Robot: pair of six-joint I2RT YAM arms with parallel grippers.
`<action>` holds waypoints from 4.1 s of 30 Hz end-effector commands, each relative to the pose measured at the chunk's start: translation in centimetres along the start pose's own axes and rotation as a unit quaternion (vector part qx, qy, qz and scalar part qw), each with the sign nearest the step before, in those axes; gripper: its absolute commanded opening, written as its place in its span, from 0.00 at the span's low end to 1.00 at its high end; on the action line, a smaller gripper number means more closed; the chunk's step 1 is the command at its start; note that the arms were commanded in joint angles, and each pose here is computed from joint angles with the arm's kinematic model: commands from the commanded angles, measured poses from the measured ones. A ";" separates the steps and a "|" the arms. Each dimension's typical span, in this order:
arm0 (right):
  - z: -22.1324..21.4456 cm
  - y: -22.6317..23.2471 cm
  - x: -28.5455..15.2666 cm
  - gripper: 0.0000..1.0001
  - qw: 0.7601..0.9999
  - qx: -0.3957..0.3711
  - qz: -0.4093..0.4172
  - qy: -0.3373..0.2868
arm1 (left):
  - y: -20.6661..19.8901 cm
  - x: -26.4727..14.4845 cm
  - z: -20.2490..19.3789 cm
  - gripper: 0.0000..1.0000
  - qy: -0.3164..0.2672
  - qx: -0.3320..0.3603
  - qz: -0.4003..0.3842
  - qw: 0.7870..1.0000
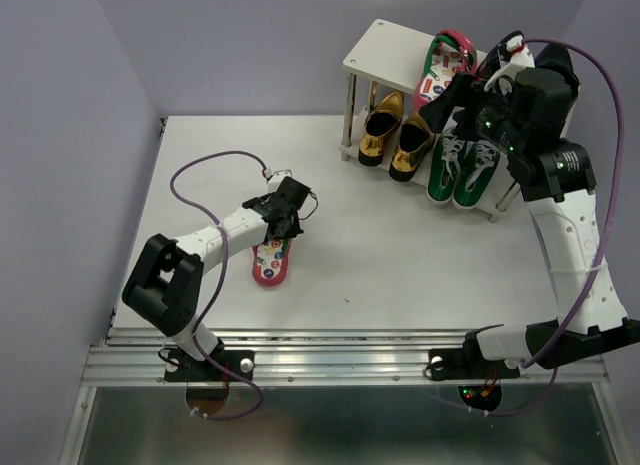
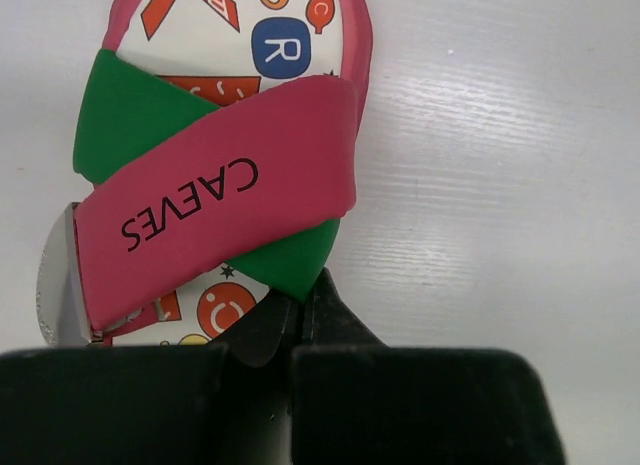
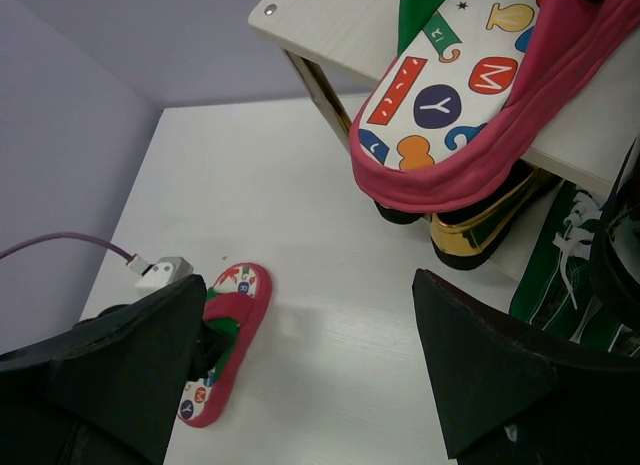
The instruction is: Place and organize the shoes onto the shoe shelf
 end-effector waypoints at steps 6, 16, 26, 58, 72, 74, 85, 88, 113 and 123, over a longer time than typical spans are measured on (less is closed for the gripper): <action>-1.6 5.2 0.5 0.89 0.997 -0.036 0.070 0.021 | -6.3 -2.4 4.8 0.25 -0.024 -0.047 -0.112 0.992; -9.8 10.5 2.6 0.89 0.989 -0.058 0.092 0.096 | -6.8 -7.8 8.0 0.73 -0.060 -0.039 -0.155 0.985; -21.6 13.3 4.0 0.89 0.972 -0.081 0.103 0.197 | 5.3 -12.6 13.8 0.68 -0.133 -0.135 -0.085 0.978; -33.4 13.6 19.2 0.01 0.965 -0.165 -0.025 0.202 | 11.0 -16.0 13.9 0.67 -0.184 -0.161 -0.049 0.968; -10.2 17.9 12.1 0.01 0.984 -0.176 -0.005 -0.014 | 11.3 -18.6 15.5 0.67 -0.218 -0.144 -0.050 0.964; -7.5 17.8 12.0 0.01 0.984 -0.174 -0.020 -0.043 | 11.4 -18.7 15.5 0.67 -0.219 -0.144 -0.048 0.964; 6.8 11.5 11.9 0.01 0.973 -0.058 -0.082 -0.208 | 11.8 -19.4 15.3 0.67 -0.228 -0.144 -0.043 0.962; 8.0 9.1 11.8 0.01 0.966 -0.043 -0.105 -0.232 | 11.8 -19.4 15.4 0.67 -0.225 -0.141 -0.041 0.963; 11.7 1.7 15.2 0.01 0.936 -0.004 -0.199 -0.289 | 11.0 -19.8 14.9 0.66 -0.222 -0.115 -0.069 0.966; 13.3 1.2 14.1 0.01 0.930 -0.003 -0.202 -0.307 | 10.2 -19.3 15.2 0.66 -0.216 -0.114 -0.087 0.966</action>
Point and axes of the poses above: each gripper's point midway between its finger pads, its own x axis out along the fingers, its own y axis along the line the jaws close on, z = x × y, the point moved 1 cm from there along -x, back along the fingers, and after that the axes turned 2 degrees about -x, right-handed, at the moved point
